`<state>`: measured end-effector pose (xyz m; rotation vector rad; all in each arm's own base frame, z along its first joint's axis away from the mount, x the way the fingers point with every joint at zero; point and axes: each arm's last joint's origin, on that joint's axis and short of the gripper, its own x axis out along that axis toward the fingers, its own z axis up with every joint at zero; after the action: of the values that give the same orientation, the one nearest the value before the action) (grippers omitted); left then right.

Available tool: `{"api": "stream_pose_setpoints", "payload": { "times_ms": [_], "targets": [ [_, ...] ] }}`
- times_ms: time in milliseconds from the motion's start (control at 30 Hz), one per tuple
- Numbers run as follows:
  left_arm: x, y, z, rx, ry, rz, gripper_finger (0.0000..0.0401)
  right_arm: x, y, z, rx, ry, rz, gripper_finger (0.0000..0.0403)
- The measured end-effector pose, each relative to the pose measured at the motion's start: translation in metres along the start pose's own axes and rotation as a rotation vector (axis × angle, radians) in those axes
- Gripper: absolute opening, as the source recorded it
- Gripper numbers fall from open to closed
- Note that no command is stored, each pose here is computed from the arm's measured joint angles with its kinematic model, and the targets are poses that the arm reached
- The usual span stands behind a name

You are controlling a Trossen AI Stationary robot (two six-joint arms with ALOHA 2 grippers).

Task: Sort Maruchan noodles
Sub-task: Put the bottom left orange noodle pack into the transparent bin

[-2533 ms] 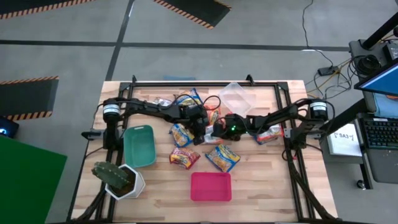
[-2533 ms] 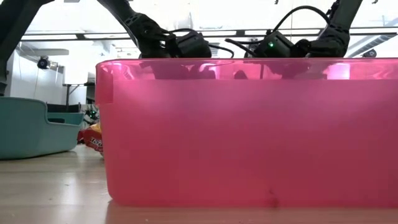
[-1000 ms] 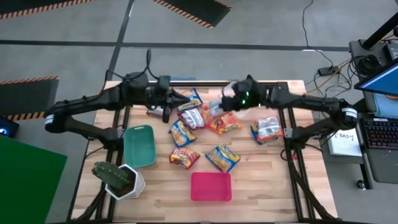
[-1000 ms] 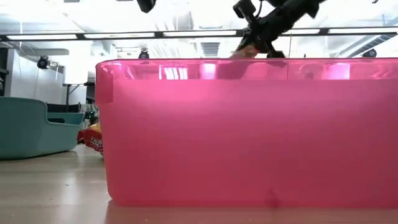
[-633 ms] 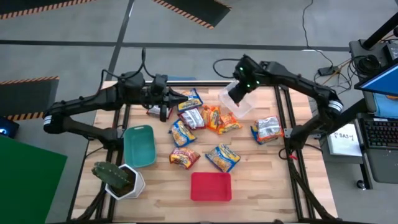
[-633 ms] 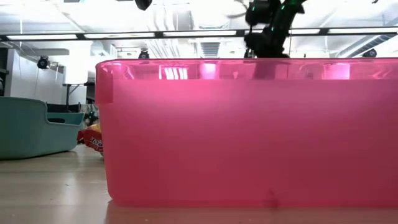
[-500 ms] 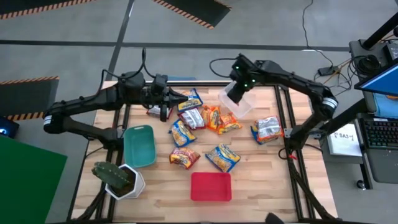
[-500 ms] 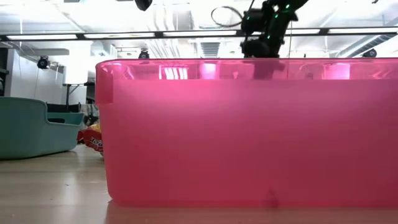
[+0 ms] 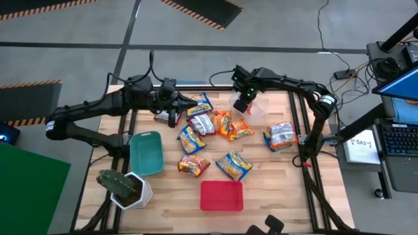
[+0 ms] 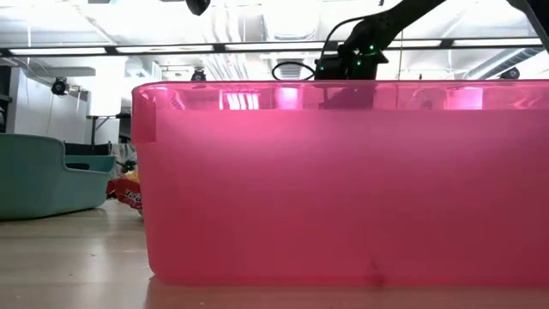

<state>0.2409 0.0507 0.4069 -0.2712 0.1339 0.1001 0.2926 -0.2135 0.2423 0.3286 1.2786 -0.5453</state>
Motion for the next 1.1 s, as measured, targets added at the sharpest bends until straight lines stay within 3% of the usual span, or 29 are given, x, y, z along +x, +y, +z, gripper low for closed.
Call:
{"api": "stream_pose_setpoints", "payload": {
  "times_ms": [300,733,1100],
  "targets": [
    [0.007,0.003,-0.003,0.017,0.012,0.033,0.0000,-0.002,0.002,0.007,0.059,-0.076,0.004,0.0015],
    [0.011,0.002,0.002,0.029,-0.052,0.018,0.0000,-0.003,0.012,0.010,0.088,-0.107,0.032,0.0123],
    [0.011,0.002,0.003,0.030,-0.059,0.016,0.0000,-0.005,0.036,0.014,0.145,-0.143,0.122,0.0143]
  ]
}}
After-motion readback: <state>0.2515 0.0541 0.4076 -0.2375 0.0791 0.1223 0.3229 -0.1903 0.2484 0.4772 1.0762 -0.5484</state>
